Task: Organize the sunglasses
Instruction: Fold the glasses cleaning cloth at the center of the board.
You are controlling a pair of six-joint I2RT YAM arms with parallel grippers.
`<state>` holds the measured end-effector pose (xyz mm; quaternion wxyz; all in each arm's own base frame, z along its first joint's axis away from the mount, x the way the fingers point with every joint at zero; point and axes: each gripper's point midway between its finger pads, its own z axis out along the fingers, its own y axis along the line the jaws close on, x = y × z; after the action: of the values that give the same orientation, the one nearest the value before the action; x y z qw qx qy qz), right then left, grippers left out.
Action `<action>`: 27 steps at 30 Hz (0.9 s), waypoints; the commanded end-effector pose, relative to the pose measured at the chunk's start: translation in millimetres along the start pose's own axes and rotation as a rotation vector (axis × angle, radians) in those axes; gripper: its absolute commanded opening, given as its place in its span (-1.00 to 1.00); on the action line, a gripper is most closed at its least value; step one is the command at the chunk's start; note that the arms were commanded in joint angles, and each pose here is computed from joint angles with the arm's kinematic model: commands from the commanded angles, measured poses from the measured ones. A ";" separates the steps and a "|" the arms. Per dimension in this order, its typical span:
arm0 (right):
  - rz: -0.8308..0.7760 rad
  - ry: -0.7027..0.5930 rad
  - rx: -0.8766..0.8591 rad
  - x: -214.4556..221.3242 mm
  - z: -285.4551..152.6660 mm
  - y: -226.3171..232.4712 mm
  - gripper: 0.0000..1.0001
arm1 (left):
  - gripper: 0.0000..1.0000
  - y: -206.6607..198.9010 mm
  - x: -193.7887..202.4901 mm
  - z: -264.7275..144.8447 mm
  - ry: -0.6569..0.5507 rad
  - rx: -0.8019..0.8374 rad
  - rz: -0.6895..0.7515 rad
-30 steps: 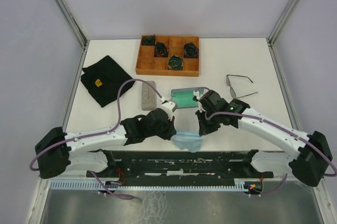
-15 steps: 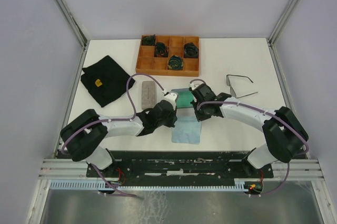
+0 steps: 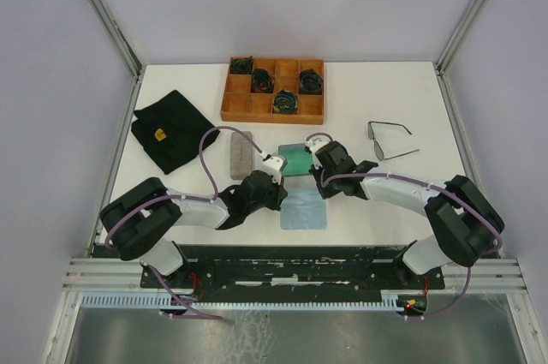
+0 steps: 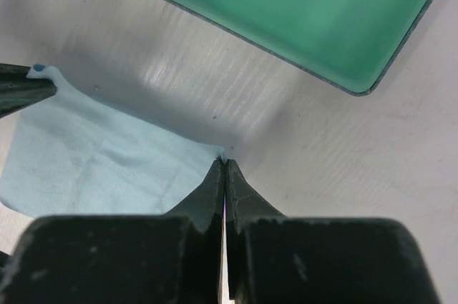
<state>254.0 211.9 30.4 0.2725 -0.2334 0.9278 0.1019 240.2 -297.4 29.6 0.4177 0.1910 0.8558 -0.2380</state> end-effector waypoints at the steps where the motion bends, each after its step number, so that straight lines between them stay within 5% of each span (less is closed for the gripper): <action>1: -0.074 -0.124 -0.027 -22.1 -8.6 1.3 -1.00 | -0.95 -17.5 -38.8 -6.6 -0.172 0.101 0.057; 10: -0.109 -0.148 -0.049 -23.6 -14.7 3.5 -1.00 | -0.95 -16.8 -32.0 -0.7 -0.112 0.089 0.091; 27: -0.130 -0.274 0.011 -35.0 -22.5 -9.4 -1.00 | -0.95 -8.8 -40.3 -5.4 -0.218 0.077 0.135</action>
<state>265.7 211.2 48.3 0.3576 -0.2769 0.8851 0.1100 247.2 -306.8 50.5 0.4708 0.2268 0.8121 -0.2598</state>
